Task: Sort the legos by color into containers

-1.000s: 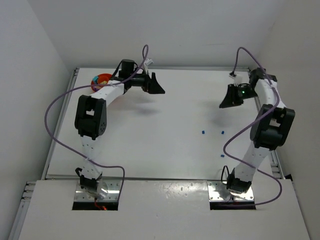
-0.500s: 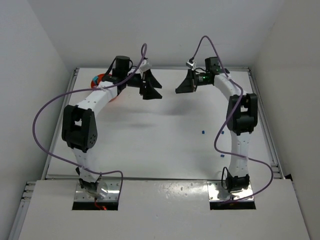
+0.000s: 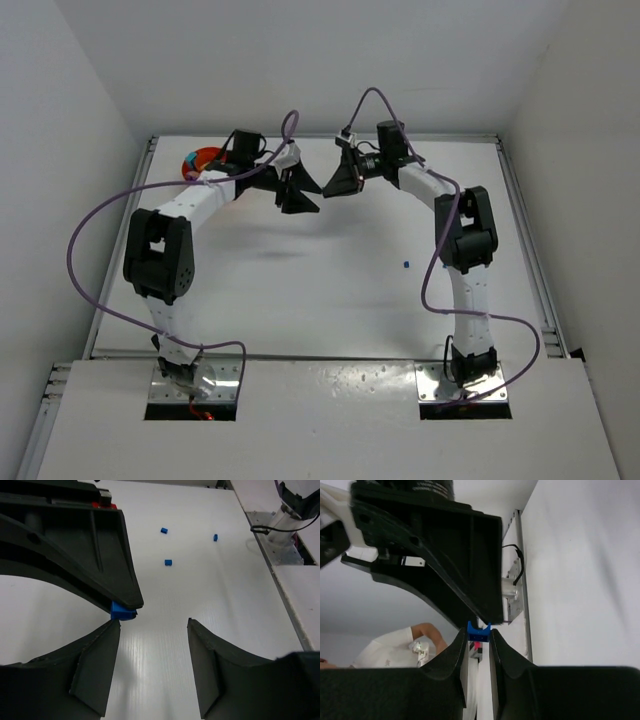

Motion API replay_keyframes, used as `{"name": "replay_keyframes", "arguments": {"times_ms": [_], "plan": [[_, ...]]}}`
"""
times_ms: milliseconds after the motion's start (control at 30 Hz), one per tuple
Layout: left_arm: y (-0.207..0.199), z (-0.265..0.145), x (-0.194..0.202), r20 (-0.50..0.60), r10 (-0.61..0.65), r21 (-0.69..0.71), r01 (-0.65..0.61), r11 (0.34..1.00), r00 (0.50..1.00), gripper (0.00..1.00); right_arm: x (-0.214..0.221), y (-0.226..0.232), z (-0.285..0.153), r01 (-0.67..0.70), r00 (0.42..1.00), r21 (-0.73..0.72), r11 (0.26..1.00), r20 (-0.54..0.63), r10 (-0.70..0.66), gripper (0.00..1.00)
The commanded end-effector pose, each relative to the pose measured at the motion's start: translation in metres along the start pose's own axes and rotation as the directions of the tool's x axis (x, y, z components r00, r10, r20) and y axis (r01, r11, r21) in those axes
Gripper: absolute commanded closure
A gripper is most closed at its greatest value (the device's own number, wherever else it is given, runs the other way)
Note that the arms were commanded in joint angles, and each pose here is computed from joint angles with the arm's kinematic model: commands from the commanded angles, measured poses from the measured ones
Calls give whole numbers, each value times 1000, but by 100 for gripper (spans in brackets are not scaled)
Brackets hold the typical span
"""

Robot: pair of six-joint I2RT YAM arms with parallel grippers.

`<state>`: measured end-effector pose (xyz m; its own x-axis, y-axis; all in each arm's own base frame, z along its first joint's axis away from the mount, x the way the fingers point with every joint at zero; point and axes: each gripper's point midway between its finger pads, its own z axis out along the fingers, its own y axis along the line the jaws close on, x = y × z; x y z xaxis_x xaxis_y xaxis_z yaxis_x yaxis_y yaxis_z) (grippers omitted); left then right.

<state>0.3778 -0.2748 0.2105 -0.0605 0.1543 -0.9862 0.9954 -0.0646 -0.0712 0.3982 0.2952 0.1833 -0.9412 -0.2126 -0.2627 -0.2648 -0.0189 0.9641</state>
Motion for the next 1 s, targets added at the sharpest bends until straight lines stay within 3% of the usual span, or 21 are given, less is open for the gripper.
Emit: {"name": "replay_keyframes", "arguments": {"times_ms": [0,300,533,967], "plan": [[-11,-3,-18,32,174,23,-175,984,984,39,16,63,1,119,984,-116,986,-116,-133,100],[3,-13,-19,-42,238,-68,-240,968,970,49,24,62,13,107,981,-123,987,-146,-125,100],[6,-19,-24,-82,267,-122,-276,953,960,48,26,58,13,81,984,-120,989,-149,-99,100],[3,-17,-37,-60,271,-134,-277,952,961,48,23,56,13,74,984,-114,991,-153,-91,100]]}}
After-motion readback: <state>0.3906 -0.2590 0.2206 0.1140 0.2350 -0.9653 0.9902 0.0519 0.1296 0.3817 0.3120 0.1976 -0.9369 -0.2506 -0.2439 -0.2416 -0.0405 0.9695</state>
